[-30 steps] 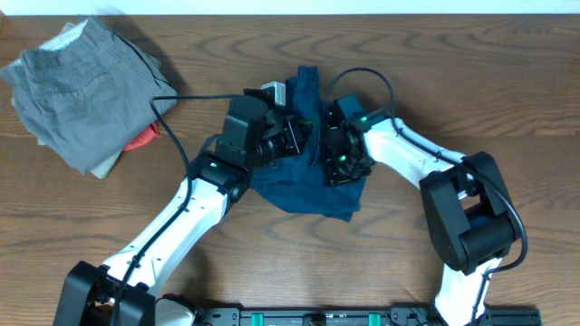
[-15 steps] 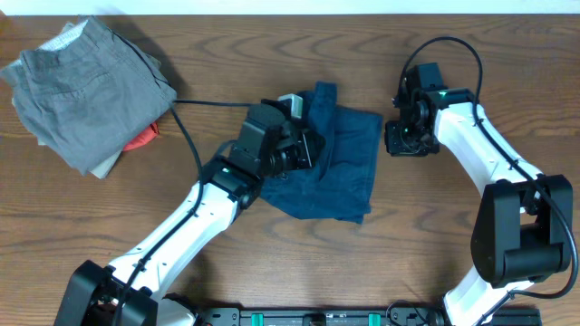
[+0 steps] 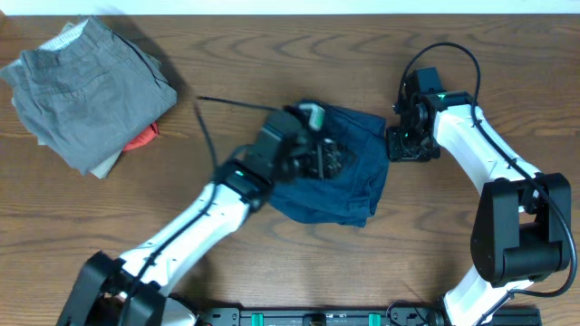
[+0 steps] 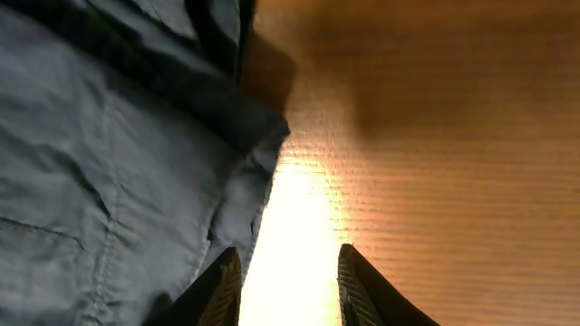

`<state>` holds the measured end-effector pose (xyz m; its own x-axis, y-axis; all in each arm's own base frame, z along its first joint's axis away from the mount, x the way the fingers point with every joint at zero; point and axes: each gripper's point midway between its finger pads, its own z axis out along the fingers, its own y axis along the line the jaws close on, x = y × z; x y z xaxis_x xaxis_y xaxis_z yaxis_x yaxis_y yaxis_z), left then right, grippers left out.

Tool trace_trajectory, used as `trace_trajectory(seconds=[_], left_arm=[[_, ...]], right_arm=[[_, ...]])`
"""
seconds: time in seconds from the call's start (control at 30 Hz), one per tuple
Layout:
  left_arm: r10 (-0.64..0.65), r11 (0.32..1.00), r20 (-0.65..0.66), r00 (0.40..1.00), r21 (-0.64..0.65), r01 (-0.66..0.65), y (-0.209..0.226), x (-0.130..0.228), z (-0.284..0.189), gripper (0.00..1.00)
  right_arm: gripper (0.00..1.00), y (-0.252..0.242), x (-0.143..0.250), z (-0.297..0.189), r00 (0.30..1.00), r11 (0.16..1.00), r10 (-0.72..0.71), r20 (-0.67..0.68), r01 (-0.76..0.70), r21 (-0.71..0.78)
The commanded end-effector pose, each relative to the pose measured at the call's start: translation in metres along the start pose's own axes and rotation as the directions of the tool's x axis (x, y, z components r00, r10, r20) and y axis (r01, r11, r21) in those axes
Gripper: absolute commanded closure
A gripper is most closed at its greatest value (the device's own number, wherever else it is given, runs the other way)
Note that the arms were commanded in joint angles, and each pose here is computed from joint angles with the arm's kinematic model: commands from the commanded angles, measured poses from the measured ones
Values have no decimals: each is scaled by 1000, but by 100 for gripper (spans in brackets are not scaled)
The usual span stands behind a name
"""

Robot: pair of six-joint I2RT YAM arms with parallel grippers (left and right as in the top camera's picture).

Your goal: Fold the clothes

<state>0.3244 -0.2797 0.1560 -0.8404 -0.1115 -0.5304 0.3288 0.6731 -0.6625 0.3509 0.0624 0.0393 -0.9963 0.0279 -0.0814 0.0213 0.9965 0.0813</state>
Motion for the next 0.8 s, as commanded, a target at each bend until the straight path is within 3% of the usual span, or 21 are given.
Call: trace_trajectory(seconds=[0.0, 0.1, 0.23, 0.43, 0.63, 0.77], left_arm=[[43, 995, 126, 991, -91, -32, 37, -44, -29, 21], [-32, 984, 156, 987, -171, 59, 83, -57, -41, 21], [-105, 963, 129, 986, -233, 133, 123, -49, -36, 17], [-190, 940, 8, 982, -288, 184, 158, -10, -2, 15], [-254, 958, -159, 954, -177, 226, 152, 32, 29, 16], [-242, 970, -232, 942, -88, 228, 130, 46, 38, 30]], right_arm=[[66, -15, -2, -3, 999, 999, 35, 7, -35, 10], [66, -1, -6, -16, 999, 996, 6, 33, -3, -94], [63, 31, -8, -33, 990, 956, -109, 88, 128, -263], [62, 35, -7, -33, 990, 952, -113, 87, 133, -275], [62, 35, -6, -33, 990, 953, -113, 84, 131, -274], [62, 35, -7, -33, 990, 952, -113, 88, 133, -274]])
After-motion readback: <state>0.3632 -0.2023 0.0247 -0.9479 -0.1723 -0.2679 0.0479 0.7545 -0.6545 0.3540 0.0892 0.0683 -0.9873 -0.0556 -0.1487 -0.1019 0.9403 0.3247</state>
